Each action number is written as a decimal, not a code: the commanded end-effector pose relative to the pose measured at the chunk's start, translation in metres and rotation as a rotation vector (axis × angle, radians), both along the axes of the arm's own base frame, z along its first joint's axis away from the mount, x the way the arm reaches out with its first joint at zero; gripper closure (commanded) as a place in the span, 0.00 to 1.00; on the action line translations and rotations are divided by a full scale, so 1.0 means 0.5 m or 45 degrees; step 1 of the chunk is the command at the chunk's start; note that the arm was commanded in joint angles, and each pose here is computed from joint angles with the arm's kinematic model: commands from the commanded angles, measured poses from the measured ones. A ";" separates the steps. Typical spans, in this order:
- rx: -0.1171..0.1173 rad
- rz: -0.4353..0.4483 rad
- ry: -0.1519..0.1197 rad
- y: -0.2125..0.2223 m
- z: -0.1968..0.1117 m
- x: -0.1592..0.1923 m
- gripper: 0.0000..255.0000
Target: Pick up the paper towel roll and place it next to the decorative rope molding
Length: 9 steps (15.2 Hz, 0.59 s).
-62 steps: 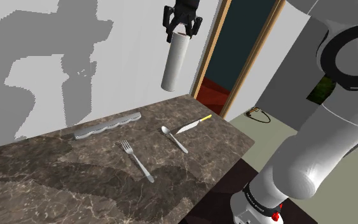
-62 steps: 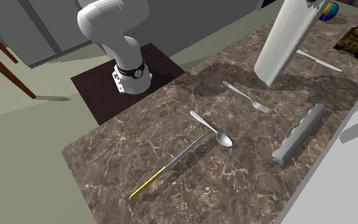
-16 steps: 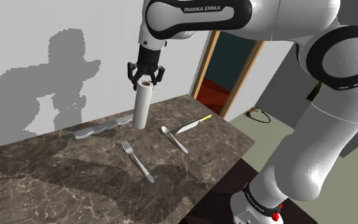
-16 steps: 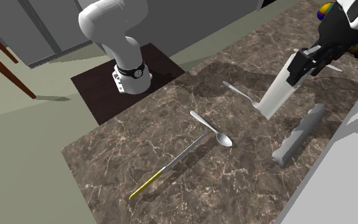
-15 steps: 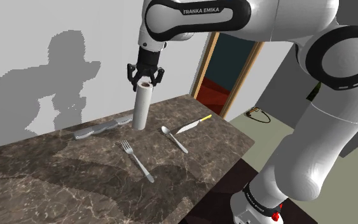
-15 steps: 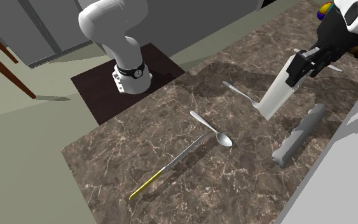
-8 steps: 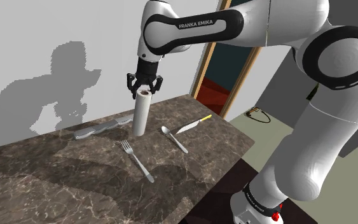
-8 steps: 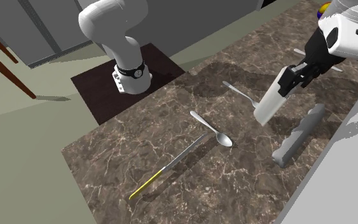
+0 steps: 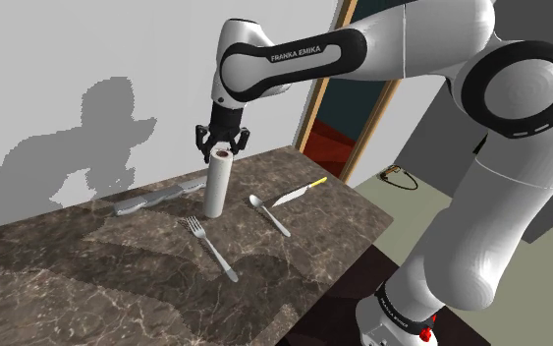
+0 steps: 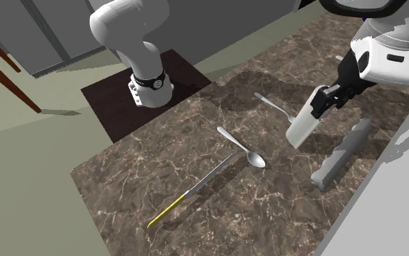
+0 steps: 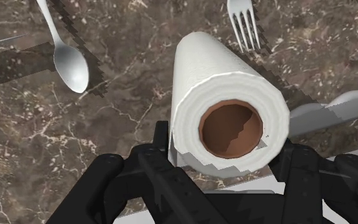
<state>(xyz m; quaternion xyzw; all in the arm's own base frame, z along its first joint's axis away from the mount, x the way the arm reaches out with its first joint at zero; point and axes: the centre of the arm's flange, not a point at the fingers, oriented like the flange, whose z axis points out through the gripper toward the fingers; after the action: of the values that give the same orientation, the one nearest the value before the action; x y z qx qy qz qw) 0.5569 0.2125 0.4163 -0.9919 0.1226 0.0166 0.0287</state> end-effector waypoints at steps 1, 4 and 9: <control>0.000 0.000 0.000 0.000 -0.001 0.000 1.00; 0.000 0.000 0.000 0.000 -0.001 0.000 1.00; 0.000 0.000 0.000 0.000 -0.001 0.000 0.00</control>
<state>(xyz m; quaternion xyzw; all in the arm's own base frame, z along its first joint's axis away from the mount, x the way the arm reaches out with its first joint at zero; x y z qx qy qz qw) 0.5570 0.2124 0.4157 -0.9919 0.1226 0.0165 0.0288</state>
